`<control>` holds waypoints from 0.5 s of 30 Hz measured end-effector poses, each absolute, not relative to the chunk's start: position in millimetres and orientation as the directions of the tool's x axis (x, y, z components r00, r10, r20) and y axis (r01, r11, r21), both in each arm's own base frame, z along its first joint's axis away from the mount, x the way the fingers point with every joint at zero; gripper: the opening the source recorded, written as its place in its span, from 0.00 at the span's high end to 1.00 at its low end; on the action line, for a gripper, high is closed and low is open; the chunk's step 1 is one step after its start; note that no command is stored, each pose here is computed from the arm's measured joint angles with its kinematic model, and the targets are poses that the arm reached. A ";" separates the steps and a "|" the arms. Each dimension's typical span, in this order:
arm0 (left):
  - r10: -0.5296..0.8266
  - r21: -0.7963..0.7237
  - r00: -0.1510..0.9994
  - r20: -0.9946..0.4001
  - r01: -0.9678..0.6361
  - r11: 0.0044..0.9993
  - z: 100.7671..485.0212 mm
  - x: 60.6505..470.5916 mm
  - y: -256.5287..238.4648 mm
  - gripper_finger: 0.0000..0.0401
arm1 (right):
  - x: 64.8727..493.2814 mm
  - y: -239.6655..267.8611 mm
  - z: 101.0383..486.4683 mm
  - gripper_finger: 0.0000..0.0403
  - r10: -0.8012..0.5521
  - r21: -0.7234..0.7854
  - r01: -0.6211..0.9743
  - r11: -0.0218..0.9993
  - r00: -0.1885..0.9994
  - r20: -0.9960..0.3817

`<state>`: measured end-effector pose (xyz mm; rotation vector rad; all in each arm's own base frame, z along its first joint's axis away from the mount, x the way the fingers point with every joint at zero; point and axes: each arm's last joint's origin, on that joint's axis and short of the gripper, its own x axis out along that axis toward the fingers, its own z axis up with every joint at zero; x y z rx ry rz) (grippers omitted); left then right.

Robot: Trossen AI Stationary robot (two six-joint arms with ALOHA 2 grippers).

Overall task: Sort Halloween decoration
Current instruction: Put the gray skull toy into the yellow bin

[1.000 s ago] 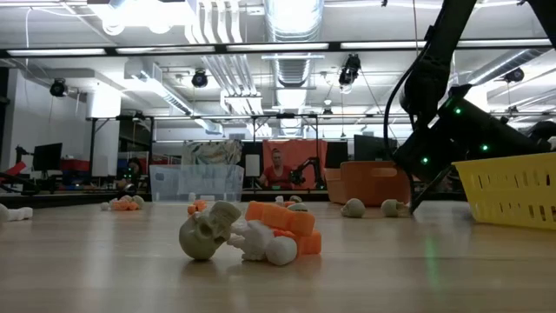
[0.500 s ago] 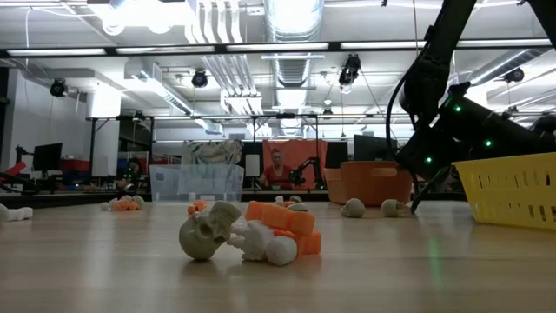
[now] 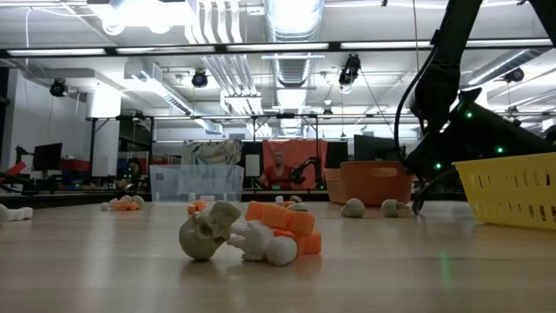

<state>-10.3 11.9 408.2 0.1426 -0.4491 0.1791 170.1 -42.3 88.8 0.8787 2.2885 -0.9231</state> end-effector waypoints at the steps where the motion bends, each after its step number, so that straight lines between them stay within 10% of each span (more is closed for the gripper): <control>1: 0.140 0.098 0.886 0.443 -0.203 0.974 408.1 -10.3 11.9 0.90 | 170.9 -42.6 89.3 0.67 0.371 -0.400 0.720 0.567 -0.657 -0.656; 15: 0.140 0.099 0.887 0.440 -0.203 0.974 407.7 -10.1 11.8 0.90 | 175.0 -39.3 96.9 0.64 0.475 -0.394 0.760 0.518 -0.638 -0.606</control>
